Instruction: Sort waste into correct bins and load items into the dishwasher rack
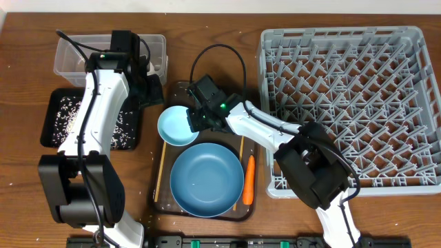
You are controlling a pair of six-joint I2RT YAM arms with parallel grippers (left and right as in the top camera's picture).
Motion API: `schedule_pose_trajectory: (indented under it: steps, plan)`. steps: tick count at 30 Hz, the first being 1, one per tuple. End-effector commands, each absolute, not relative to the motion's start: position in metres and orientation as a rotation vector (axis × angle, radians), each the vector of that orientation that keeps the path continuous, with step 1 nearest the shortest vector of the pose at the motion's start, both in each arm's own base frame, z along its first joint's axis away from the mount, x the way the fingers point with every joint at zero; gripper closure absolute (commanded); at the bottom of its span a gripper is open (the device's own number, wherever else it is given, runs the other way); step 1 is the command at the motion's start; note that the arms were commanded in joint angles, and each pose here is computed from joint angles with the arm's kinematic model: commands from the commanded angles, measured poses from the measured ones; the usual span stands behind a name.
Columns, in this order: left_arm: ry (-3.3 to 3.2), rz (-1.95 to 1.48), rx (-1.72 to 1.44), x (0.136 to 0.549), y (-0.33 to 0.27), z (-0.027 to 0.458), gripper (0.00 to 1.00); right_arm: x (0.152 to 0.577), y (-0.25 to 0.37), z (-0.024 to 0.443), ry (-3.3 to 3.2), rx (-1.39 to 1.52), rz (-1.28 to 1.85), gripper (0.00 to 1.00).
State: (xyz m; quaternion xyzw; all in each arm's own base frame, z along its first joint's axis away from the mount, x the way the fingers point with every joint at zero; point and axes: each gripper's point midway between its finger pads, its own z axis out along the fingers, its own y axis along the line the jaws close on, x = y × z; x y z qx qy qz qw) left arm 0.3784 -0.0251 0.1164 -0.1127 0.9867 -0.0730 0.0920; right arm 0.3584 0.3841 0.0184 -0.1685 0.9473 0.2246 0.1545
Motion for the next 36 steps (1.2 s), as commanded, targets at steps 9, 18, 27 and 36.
schedule_pose_trajectory:
  steps: [9,18,27,36]
  plan:
    - [2.932,-0.21,-0.347,0.379,-0.025,0.113,0.5,0.409,0.342,0.091,2.643,-0.429,0.513,0.99]
    - [2.921,-0.211,-0.345,0.381,-0.025,0.113,0.5,0.451,0.209,0.191,2.479,-0.132,0.01,0.99]
    - [2.908,-0.213,-0.342,0.385,-0.025,0.114,0.5,0.461,0.031,0.261,2.242,0.25,-0.672,0.99]
    - [2.906,-0.214,-0.342,0.385,-0.025,0.114,0.5,0.478,-0.039,0.292,2.115,0.175,-1.088,0.99]
